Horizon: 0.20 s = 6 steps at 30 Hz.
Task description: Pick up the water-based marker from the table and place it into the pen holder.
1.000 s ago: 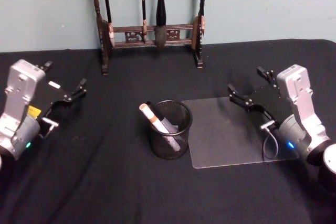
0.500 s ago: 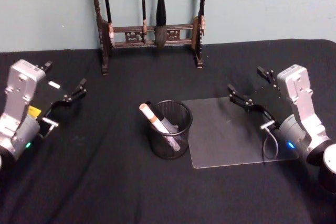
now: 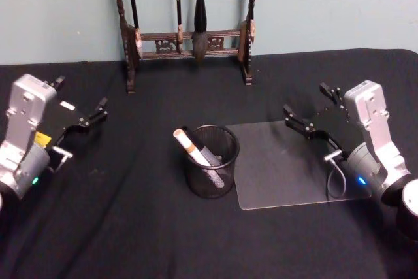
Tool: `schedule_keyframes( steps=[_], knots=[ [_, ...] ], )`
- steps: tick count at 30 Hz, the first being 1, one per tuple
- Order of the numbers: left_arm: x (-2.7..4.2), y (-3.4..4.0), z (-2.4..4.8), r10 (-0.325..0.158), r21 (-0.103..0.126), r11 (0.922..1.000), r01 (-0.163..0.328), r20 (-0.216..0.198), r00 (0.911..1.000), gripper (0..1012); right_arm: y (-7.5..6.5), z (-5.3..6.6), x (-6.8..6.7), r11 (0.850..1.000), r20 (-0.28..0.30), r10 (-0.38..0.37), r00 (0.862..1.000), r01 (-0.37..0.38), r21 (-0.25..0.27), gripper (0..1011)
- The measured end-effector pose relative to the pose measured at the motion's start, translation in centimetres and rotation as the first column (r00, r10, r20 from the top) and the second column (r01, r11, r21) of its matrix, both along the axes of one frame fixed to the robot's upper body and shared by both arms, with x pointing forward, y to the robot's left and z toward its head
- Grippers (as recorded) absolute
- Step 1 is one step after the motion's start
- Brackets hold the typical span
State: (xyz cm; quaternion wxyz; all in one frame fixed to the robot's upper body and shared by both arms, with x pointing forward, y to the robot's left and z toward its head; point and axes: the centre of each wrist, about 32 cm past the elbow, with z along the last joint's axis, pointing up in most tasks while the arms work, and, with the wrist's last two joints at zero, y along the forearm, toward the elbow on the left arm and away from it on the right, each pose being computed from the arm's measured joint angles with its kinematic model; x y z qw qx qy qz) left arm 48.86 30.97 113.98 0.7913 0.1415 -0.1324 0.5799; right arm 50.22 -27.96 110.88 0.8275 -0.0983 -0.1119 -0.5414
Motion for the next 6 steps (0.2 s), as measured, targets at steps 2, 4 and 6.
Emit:
schedule_keyframes(
  steps=[2,4,6],
  knots=[
    [0.0,0.0,0.0,0.0,0.0,1.0,0.0,0.0,1.0,1001,0.0,0.0,0.0,1.0,0.0,0.0,1.0,0.0,0.0,1000],
    [0.0,0.0,0.0,0.0,0.0,1.0,0.0,0.0,1.0,1001,0.0,0.0,0.0,1.0,0.0,0.0,1.0,0.0,0.0,1000],
    [0.0,0.0,0.0,0.0,0.0,1.0,0.0,0.0,1.0,1001,0.0,0.0,0.0,1.0,0.0,0.0,1.0,0.0,0.0,1000]
  ],
)
